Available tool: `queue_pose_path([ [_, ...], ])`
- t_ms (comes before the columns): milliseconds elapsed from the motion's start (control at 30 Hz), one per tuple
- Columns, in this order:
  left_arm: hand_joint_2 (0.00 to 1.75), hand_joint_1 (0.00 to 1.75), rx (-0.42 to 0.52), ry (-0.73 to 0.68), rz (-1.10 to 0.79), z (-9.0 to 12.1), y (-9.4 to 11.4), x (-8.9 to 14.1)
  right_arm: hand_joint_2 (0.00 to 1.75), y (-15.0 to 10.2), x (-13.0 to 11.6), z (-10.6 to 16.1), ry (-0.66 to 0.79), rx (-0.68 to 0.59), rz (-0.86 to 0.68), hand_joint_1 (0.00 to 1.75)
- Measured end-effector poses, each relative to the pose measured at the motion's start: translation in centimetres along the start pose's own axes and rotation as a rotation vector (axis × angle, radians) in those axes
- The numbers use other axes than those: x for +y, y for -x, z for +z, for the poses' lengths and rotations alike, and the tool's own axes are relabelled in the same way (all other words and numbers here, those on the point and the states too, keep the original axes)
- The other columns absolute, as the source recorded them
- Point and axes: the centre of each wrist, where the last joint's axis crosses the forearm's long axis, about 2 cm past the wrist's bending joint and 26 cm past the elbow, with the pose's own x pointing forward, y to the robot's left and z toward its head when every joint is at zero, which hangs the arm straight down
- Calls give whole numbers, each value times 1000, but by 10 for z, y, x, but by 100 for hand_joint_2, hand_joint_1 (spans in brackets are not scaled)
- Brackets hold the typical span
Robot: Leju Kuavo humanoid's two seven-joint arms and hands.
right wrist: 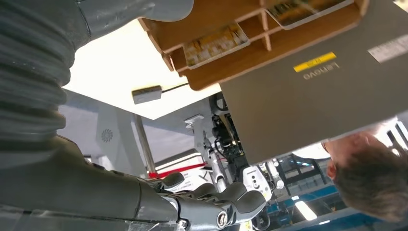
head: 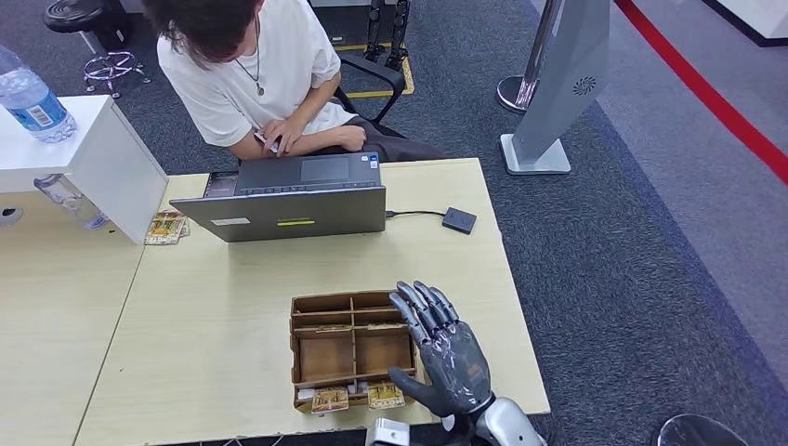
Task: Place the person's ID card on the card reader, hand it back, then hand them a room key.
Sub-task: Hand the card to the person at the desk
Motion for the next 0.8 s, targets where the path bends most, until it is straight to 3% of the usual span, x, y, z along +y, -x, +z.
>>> queue_pose_path([
  [400, 0, 0, 24, 22, -6, 3, 2, -5, 175, 6, 12, 1, -77, -2, 142, 0],
  [800, 0, 0, 35, 32, -7, 4, 3, -7, 175, 10, 19, 1, -106, -5, 165, 10],
])
